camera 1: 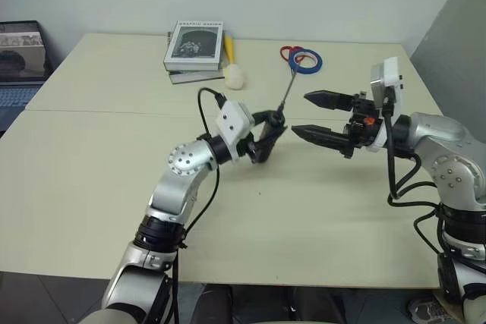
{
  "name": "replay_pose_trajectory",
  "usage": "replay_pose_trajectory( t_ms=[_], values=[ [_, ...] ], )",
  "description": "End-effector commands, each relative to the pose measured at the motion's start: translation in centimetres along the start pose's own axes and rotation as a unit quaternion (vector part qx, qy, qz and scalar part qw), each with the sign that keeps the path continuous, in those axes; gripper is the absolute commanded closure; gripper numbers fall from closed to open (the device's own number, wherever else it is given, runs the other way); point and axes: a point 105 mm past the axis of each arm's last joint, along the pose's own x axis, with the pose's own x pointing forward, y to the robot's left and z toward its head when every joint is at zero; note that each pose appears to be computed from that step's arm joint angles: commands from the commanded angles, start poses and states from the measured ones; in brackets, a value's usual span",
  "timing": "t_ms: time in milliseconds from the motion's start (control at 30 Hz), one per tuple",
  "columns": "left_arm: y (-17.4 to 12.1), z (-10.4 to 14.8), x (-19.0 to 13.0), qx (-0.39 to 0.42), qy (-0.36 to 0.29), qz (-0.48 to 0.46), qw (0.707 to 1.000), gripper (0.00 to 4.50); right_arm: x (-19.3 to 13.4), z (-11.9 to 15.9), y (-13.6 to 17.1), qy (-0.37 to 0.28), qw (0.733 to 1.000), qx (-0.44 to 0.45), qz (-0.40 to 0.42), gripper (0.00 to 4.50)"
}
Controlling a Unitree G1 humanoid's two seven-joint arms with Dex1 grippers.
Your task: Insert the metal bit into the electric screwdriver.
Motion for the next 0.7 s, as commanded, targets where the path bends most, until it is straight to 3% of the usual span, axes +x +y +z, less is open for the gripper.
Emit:
replay_pose_trajectory(
  t_ms=[33,200,333,700],
  values=[
    [2.7,2.5,0.4,0.104,0.022,0.004,0.994,2.86,-1.7,0.6,0.6,0.014,0.999,-0.043,-0.019,0.0],
    [4.9,0.4,0.6,0.198,0.158,-0.059,0.965,2.86,-4.1,-0.9,1.7,0.094,0.991,-0.093,-0.034,0.0],
    [4.8,-2.1,1.0,0.235,0.236,-0.136,0.933,2.86,-4.7,-0.4,2.4,0.112,0.986,-0.117,-0.045,0.0],
    [1.8,-6.3,2.8,0.229,0.313,-0.276,0.88,2.86,-5.3,-2.5,2.5,0.209,0.963,-0.151,-0.072,0.0]
  ],
)
